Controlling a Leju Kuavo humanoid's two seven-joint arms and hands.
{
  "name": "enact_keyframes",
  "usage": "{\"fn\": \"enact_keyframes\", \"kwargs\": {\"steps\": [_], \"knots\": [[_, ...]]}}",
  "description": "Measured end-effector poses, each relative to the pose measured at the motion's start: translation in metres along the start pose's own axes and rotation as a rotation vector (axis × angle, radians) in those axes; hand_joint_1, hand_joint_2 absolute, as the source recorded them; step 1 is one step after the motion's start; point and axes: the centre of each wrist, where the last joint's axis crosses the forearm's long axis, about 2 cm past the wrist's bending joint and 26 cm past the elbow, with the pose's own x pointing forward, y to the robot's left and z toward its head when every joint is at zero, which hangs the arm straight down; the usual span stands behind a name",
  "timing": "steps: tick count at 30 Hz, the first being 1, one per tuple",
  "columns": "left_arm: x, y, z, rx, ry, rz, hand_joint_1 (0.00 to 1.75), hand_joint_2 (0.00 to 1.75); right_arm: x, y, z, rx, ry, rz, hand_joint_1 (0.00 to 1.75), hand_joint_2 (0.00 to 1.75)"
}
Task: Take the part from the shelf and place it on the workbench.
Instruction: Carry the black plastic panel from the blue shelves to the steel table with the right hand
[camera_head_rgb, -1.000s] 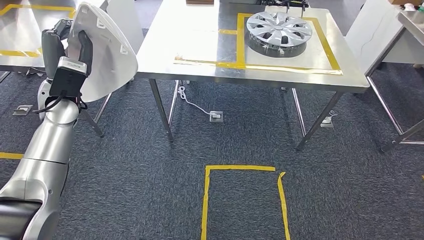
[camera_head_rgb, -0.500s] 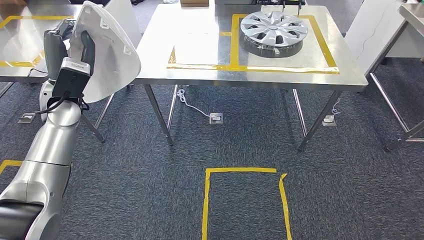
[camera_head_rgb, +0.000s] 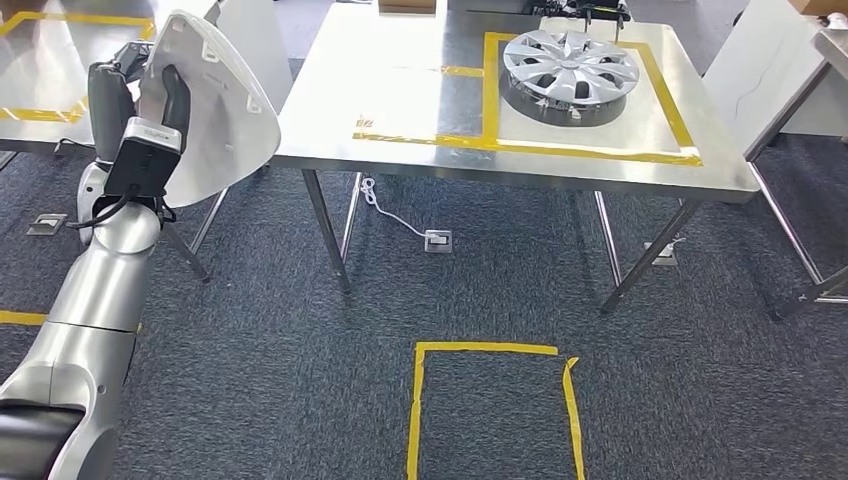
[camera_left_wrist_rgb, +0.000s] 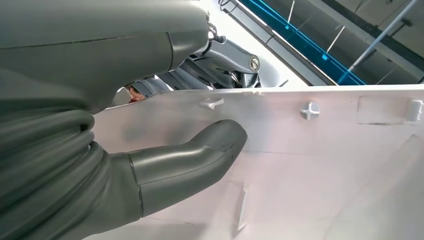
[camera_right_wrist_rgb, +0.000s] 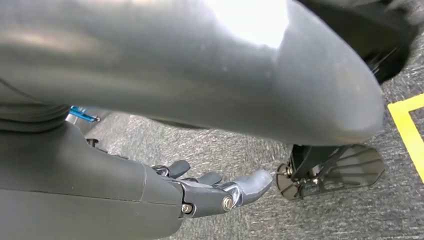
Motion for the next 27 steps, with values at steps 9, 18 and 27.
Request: {"fn": "enact_keyframes", "kwargs": {"steps": [9,18,27], "knots": [[-0.0006,-0.0006,0.0044,-0.006,-0.004,0.0,1.75,1.75,-0.0014,-0.0007,0.0,-0.001,0.001,-0.004,0.0,0.0],[-0.0003,-0.0008,0.0,-0.011,-0.006,-0.004,1.75,1.75,-0.0015,0.0001,-0.0001,-0.007,0.001,-0.02,0.0,0.0],[-0.0002,-0.0021,-0.0005,-0.013,-0.006,-0.004,1.75,1.75,-0.0005,0.001,0.0,-0.003,-0.002,-0.022,0.0,0.0]]}}
